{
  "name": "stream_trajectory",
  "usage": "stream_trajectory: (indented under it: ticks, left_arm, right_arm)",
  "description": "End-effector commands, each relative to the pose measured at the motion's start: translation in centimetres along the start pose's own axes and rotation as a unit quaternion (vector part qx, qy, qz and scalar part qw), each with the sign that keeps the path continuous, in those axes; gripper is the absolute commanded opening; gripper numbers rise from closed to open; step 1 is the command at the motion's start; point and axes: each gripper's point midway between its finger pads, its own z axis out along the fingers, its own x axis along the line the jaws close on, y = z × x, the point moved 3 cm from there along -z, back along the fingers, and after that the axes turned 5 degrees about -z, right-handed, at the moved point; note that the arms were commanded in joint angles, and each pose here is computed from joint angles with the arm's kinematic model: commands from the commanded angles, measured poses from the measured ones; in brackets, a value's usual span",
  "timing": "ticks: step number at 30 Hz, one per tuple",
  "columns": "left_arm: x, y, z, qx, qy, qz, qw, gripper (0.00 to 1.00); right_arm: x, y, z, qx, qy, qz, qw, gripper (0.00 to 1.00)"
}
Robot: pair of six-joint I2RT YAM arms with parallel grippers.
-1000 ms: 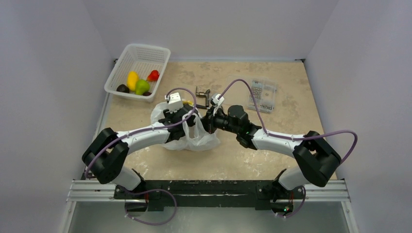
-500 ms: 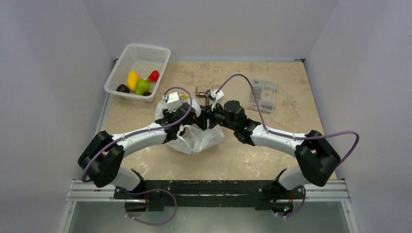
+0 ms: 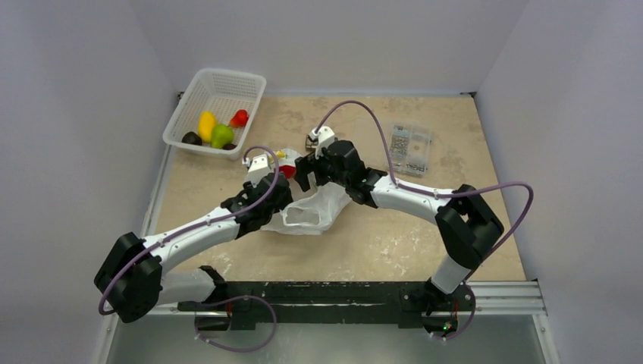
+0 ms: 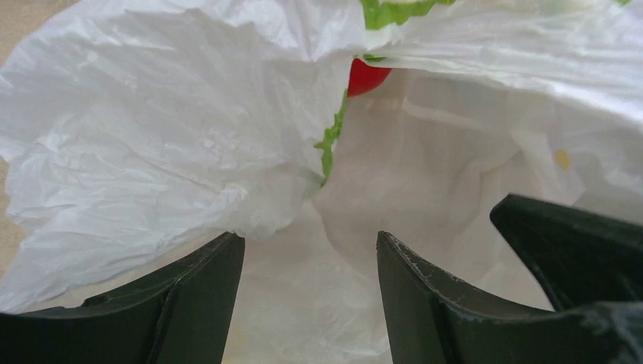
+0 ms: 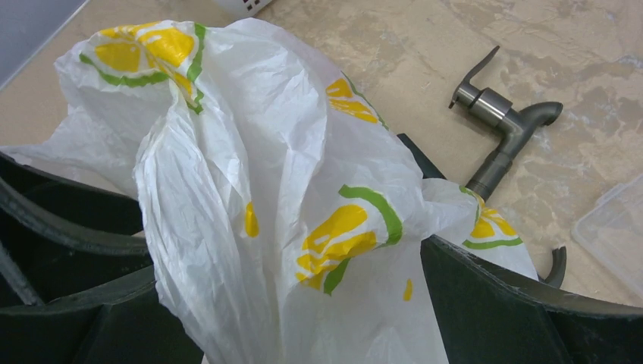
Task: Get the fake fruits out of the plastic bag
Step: Take out the fake fruit from the plastic bag.
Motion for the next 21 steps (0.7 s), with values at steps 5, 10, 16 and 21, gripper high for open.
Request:
stream_trajectory:
  ticks: [5, 10, 16, 21]
  left_arm:
    - [0.1, 0.0, 0.5, 0.002, -0.019, -0.022, 1.0, 0.62]
    - [0.6, 0.5, 0.0, -0.006, -0.026, -0.028, 0.999, 0.6]
    - [0.6, 1.6, -1.4, -0.021, -0.045, -0.036, 0.998, 0.54]
    - [0.4, 1.5, -1.9, -0.011, -0.059, -0.039, 0.997, 0.52]
  right_arm:
    - [0.8, 2.9, 3.2, -0.003, 0.024, -0.043, 0.999, 0.2]
    - [3.2, 3.1, 1.6, 0.039, 0.092, 0.005, 0.995, 0.0]
    - [5.4, 2.8, -0.4, 0.074, 0.169, 0.046, 0.982, 0.0]
    - [6.4, 1.8, -1.6, 0.105, 0.218, 0.079, 0.967, 0.0]
